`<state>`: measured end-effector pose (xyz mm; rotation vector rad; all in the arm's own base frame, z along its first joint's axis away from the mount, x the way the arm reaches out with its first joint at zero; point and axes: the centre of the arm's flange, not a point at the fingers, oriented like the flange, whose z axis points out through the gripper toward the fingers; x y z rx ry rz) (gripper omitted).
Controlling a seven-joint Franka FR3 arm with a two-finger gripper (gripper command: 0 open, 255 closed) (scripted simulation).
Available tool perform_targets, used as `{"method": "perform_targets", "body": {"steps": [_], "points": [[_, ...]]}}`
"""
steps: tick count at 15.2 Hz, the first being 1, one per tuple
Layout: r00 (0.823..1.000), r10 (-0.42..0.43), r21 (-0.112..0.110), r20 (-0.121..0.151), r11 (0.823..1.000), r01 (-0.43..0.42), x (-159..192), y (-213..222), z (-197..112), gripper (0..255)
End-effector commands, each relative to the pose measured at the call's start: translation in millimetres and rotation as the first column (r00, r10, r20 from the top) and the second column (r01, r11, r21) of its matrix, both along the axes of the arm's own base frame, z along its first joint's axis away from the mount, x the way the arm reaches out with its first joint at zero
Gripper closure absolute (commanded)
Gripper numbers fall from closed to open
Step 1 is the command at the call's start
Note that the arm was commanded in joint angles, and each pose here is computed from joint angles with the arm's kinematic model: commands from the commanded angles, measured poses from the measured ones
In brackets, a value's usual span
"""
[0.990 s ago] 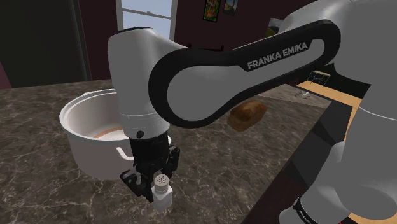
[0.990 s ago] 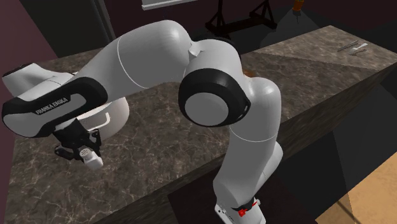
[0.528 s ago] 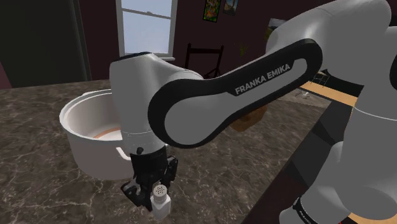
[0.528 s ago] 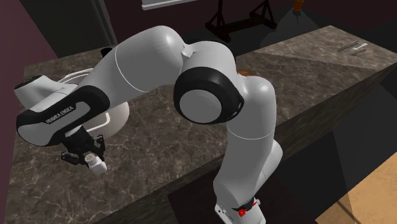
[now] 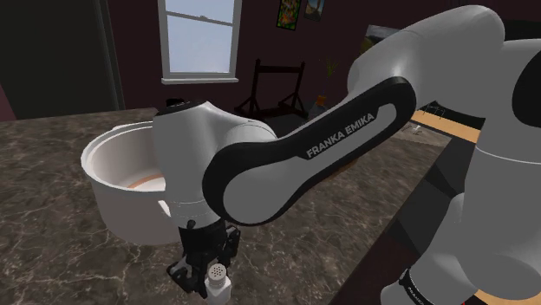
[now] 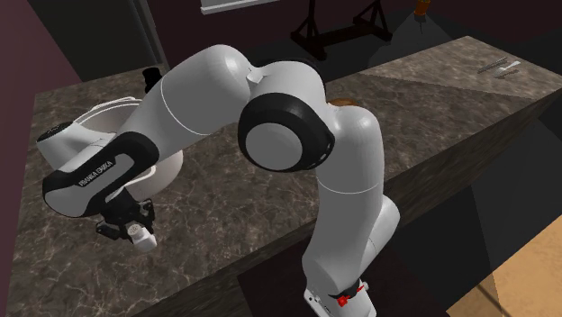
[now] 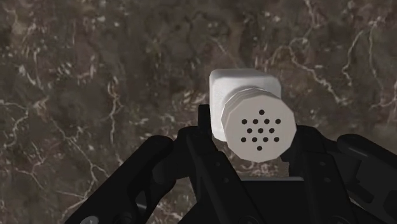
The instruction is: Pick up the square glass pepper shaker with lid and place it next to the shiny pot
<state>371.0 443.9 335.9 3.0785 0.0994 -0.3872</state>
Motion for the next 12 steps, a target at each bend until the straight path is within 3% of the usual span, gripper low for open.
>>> {"method": "perform_targets", "body": {"steps": [1,6,7,12], "points": [[1.000,0.000,0.000,0.000,1.000,0.000,-0.4,0.0,-2.7,255],[1.000,0.000,0.000,0.000,1.000,0.000,-0.4,0.0,-2.7,255],[1.000,0.000,0.000,0.000,1.000,0.000,-0.4,0.0,-2.7,0],[1.000,0.000,0.000,0.000,1.000,0.000,-0.4,0.0,-2.7,0]]}}
